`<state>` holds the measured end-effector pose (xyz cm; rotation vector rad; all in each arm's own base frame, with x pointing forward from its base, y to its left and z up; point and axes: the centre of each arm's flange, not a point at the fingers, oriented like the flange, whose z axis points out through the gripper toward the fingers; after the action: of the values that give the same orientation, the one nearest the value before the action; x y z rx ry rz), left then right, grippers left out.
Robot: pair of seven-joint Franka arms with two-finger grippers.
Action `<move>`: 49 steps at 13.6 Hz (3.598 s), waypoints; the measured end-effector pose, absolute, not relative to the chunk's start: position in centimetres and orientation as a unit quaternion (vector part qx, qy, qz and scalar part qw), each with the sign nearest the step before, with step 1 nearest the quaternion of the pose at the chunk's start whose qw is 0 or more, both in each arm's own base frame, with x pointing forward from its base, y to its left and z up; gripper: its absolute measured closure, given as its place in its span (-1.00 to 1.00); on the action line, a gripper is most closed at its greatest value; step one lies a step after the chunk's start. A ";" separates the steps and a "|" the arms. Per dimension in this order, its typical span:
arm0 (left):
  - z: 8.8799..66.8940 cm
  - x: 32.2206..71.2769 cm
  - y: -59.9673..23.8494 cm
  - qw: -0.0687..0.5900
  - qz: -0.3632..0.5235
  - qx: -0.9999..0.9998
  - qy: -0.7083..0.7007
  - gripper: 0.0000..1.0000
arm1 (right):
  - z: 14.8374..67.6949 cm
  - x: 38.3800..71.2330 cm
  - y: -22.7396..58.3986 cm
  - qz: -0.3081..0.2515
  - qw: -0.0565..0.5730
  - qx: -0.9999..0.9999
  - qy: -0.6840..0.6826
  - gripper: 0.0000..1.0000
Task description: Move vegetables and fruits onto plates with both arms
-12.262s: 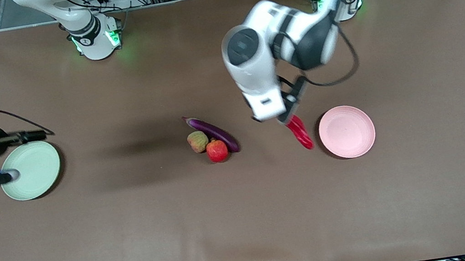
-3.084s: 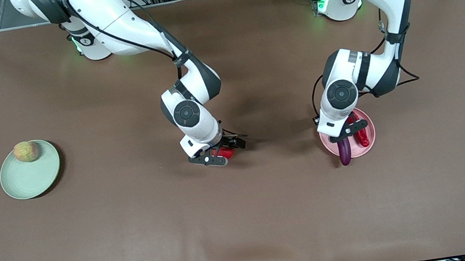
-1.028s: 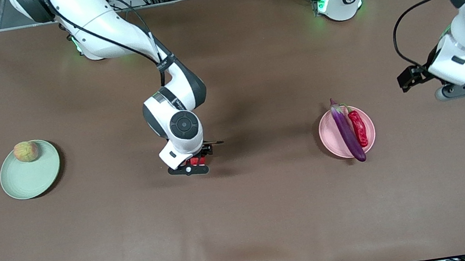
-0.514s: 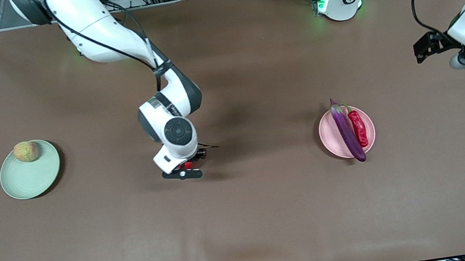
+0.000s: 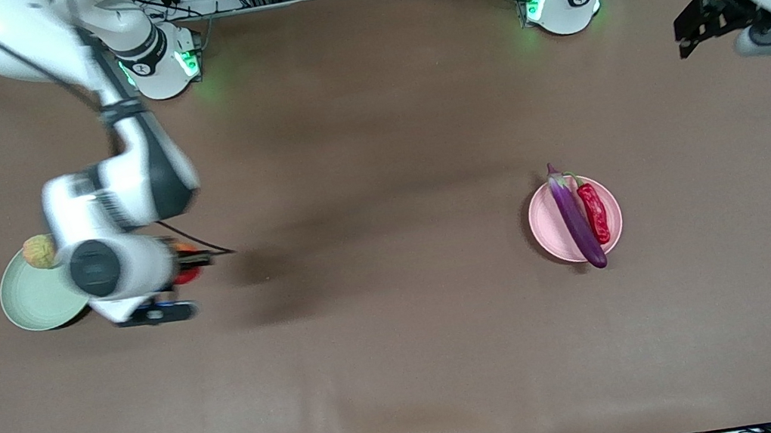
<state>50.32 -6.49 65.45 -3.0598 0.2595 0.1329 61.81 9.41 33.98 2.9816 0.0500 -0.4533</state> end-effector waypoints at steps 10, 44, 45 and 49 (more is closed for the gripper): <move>66.9 51.1 -5.0 0.030 0.033 -0.998 0.052 -1.00 | 27.5 55.3 -17.4 -0.174 -0.030 0.980 0.088 -0.92; 65.5 52.4 -4.8 0.021 0.053 -0.997 0.043 -1.00 | 63.1 52.4 -2.5 -0.067 -0.017 0.997 0.021 -1.00; 65.5 52.4 -4.8 0.021 0.053 -0.997 0.043 -1.00 | 64.2 52.5 -2.6 -0.060 -0.016 0.998 0.021 -1.00; 65.5 52.4 -4.8 0.021 0.053 -0.997 0.043 -1.00 | 67.4 52.3 -2.9 -0.057 -0.025 0.998 0.017 -1.00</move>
<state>52.41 -4.77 65.53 -3.0914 0.1322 0.1656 52.34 -2.95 67.36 3.1869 0.0531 -0.1812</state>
